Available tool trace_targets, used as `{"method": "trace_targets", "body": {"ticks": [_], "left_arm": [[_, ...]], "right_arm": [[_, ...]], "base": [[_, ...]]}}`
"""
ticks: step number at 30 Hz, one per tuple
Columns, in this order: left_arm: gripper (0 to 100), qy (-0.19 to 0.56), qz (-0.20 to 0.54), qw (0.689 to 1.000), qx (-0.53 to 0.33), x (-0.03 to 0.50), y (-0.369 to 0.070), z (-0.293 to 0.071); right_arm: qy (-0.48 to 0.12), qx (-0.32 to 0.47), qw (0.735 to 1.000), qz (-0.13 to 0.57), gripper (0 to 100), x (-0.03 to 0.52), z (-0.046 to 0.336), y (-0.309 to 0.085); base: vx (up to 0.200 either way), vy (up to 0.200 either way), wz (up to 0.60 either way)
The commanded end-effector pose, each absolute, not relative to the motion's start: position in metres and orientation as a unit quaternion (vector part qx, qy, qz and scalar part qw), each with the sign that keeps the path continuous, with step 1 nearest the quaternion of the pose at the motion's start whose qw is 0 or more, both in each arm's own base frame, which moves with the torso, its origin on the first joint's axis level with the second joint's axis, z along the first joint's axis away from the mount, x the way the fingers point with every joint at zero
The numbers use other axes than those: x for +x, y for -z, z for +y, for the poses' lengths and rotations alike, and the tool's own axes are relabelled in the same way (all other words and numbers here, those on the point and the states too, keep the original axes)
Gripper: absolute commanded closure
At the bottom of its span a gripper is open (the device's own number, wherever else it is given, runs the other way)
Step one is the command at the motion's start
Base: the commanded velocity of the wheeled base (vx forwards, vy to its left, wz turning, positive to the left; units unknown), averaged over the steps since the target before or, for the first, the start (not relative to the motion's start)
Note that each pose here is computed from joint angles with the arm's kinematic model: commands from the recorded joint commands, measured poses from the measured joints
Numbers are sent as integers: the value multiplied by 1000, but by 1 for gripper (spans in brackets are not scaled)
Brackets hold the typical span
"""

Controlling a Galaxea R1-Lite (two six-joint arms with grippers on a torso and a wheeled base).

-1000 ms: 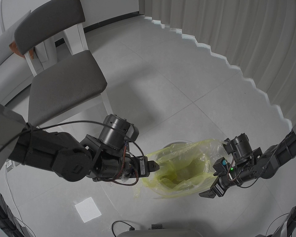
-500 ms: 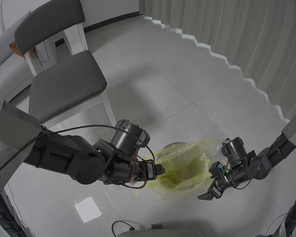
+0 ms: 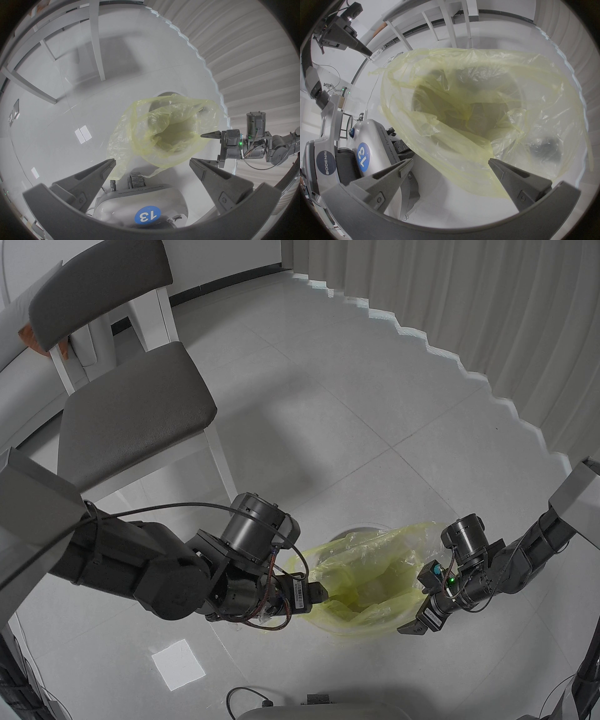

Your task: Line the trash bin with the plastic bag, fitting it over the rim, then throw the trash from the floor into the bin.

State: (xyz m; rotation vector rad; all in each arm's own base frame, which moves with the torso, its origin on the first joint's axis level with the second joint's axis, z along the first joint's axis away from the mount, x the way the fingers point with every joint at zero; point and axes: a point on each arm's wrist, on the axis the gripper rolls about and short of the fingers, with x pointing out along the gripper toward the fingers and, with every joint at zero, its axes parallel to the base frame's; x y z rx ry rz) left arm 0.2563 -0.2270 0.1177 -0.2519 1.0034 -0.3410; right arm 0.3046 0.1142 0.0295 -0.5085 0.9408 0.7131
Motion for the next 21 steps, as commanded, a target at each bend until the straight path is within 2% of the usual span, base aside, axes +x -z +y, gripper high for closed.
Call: {"method": "trace_targets", "body": {"ticks": [1,8,16,21], "left_arm": [[0,161,478,855,-120,255,-117,-226],[0,161,479,855,-119,255,-117,-226],[0,161,480,854,-118,254,-116,-226],[0,160,483,853,-116,254,-114,-227]], "right_arm": [[-340,-237,792,449,100,302,113,-22],[-349,-247,778,460,100,293,111,-15],[-352,-248,775,463,100,289,111,-15],[-369,-261,753,478,100,273,112,-7]], "base": [[0,0,0],[0,0,0],[0,0,0],[0,0,0]]}}
